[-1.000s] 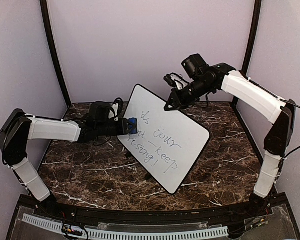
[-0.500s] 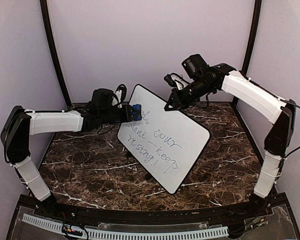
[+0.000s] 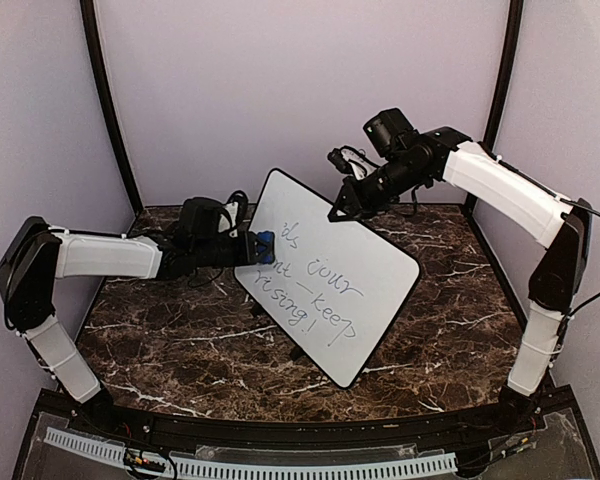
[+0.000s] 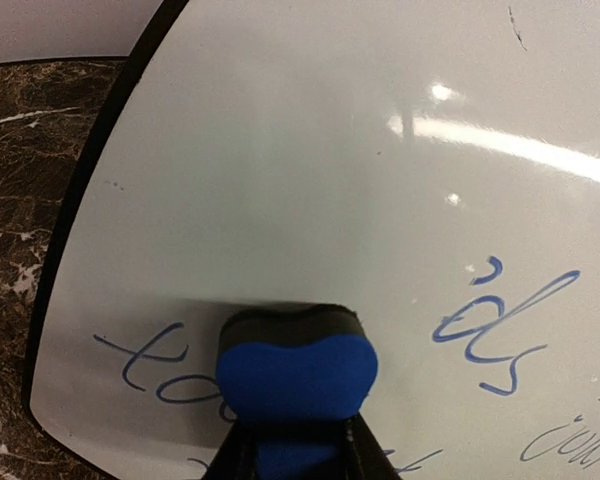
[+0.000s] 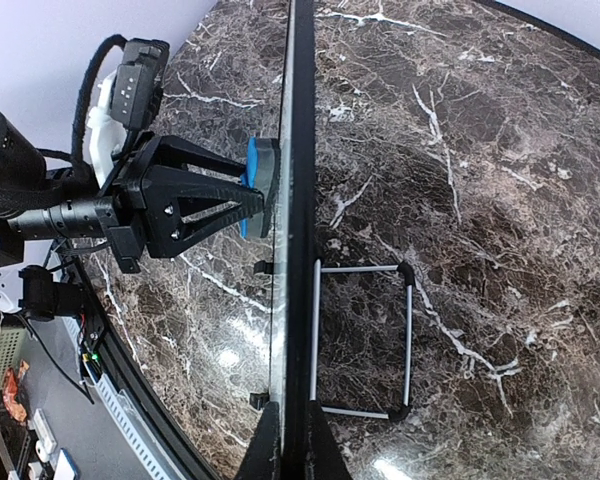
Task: Erase the whiteboard
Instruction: Erase the center of the whiteboard.
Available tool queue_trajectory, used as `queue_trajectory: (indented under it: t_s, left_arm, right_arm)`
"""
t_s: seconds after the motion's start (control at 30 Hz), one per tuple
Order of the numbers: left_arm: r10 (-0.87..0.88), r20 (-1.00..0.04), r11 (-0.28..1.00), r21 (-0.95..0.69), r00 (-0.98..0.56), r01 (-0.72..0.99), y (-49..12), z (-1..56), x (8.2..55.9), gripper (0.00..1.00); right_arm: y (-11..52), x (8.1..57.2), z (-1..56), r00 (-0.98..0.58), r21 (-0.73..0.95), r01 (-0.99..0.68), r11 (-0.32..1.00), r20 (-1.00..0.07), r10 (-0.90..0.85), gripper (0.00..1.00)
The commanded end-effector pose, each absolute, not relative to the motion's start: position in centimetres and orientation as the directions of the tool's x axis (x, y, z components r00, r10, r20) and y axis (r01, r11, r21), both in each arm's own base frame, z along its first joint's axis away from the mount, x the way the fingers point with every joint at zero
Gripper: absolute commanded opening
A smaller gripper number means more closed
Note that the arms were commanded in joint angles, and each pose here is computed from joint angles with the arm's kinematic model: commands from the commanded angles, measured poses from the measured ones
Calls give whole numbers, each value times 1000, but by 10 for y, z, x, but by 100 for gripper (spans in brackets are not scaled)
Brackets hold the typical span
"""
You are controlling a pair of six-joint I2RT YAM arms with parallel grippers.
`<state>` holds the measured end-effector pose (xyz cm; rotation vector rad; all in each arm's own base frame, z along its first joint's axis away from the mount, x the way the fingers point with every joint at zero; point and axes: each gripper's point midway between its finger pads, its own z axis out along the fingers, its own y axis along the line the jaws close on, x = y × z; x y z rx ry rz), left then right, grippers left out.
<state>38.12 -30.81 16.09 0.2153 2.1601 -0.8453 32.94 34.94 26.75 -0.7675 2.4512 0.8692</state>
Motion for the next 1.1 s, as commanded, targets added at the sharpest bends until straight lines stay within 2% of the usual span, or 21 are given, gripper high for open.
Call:
queue_trajectory:
  t_s: [0.0, 0.37, 0.87, 1.07]
  left_arm:
    - [-94, -715, 786, -481, -693, 389, -303, 152, 374, 0]
    - [-68, -795, 792, -411, -603, 452, -324, 193, 413, 0]
    - [16, -733, 749, -441, -680, 494, -325, 152, 347, 0]
    - [55, -753, 748, -404, -656, 527, -336, 155, 343, 0]
  right_arm:
    - [364, 309, 267, -670, 402, -728, 555, -589, -452, 0]
    - [361, 308, 268, -672, 398, -725, 562, -586, -452, 0]
    - [365, 311, 267, -670, 402, -728, 555, -587, -454, 0]
    - [366, 311, 266, -672, 406, -728, 553, -586, -454, 0]
